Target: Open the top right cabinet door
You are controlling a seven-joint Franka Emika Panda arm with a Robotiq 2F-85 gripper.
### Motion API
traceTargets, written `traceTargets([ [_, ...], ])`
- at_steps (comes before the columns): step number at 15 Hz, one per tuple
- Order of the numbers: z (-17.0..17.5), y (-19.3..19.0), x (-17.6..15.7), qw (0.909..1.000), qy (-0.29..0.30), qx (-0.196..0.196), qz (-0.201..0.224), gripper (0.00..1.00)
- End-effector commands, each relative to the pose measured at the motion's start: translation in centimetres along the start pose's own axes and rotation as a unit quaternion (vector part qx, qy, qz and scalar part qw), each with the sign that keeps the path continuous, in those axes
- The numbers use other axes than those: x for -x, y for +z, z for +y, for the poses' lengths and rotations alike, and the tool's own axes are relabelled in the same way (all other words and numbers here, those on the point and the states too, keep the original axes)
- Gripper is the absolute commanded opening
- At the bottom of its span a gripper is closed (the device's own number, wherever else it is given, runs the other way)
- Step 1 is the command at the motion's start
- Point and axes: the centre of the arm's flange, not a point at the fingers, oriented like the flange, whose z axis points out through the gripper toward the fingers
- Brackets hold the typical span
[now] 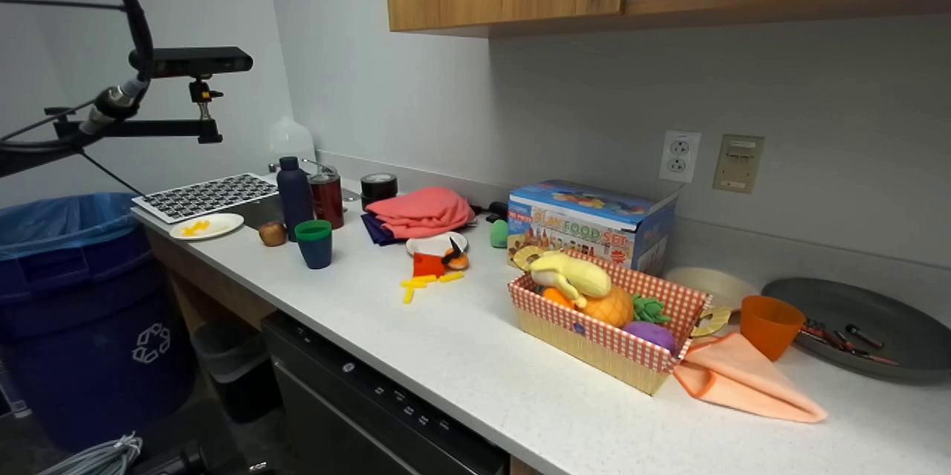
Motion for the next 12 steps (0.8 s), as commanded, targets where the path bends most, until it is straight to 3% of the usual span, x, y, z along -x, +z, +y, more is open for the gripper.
traceTargets([
  [1,0.7,1.0,-2.1,0.9991,0.001,0.026,0.033,1.00],
  [12,5.0,-0.6,-5.9,0.9836,-0.030,0.157,0.084,1.00],
])
